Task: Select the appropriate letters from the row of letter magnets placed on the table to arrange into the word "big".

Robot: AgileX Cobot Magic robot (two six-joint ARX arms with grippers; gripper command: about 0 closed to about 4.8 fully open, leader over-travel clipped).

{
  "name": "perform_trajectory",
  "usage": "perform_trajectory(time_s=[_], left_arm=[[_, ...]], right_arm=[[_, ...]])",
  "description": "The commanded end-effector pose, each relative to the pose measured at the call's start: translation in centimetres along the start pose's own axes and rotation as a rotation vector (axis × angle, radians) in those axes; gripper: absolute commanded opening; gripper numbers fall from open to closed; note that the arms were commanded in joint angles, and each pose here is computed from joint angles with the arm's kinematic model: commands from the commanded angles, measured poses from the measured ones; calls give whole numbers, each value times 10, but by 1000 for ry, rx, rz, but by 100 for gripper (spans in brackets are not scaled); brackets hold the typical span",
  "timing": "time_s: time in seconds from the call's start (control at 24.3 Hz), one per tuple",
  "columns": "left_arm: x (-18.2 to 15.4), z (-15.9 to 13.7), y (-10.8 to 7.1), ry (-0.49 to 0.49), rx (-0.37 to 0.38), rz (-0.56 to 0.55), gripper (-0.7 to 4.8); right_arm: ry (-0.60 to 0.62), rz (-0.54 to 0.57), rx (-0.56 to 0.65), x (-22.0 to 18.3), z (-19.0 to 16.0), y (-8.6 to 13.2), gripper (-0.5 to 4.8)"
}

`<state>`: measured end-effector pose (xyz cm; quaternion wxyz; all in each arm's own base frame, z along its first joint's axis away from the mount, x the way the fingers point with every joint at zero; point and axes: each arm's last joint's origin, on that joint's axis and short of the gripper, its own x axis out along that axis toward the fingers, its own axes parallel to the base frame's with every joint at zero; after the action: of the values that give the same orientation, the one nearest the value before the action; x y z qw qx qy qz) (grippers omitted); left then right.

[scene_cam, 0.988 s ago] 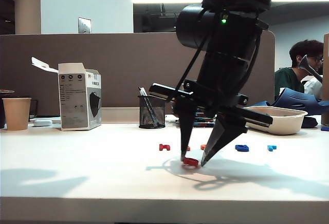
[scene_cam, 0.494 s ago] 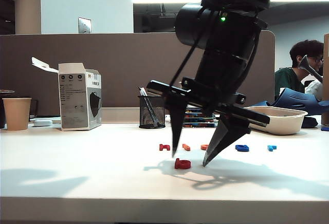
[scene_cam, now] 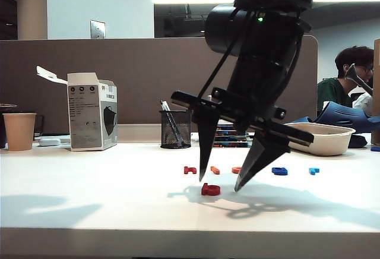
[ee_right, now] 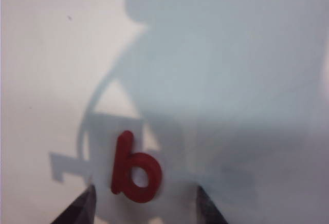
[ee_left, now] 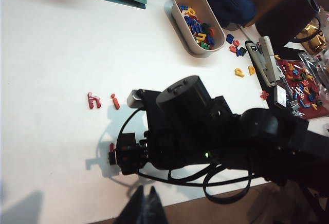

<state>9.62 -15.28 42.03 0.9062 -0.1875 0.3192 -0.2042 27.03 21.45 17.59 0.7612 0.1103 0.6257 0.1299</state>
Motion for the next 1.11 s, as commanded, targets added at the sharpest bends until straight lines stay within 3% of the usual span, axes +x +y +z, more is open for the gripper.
perform_trajectory(time_s=[0.04, 0.25, 0.33, 0.45, 0.62, 1.11], left_arm=[[-1, 1, 0, -11, 0, -4, -5], [-1, 1, 0, -11, 0, -4, -5], [-1, 1, 0, -11, -1, -4, -5], [-1, 1, 0, -11, -1, -4, -5], [-1, 1, 0, -11, -1, -3, -5], [-1, 1, 0, -10, 0, -4, -5]], right_arm=[[-56, 41, -26, -14, 11, 9, 247], [-128, 80, -91, -31, 28, 19, 247], [-183, 40, -131, -36, 33, 21, 247], [-241, -20, -136, -42, 41, 18, 247], [-284, -12, -166, -44, 52, 11, 247], [-238, -25, -281, -4, 77, 6, 247]])
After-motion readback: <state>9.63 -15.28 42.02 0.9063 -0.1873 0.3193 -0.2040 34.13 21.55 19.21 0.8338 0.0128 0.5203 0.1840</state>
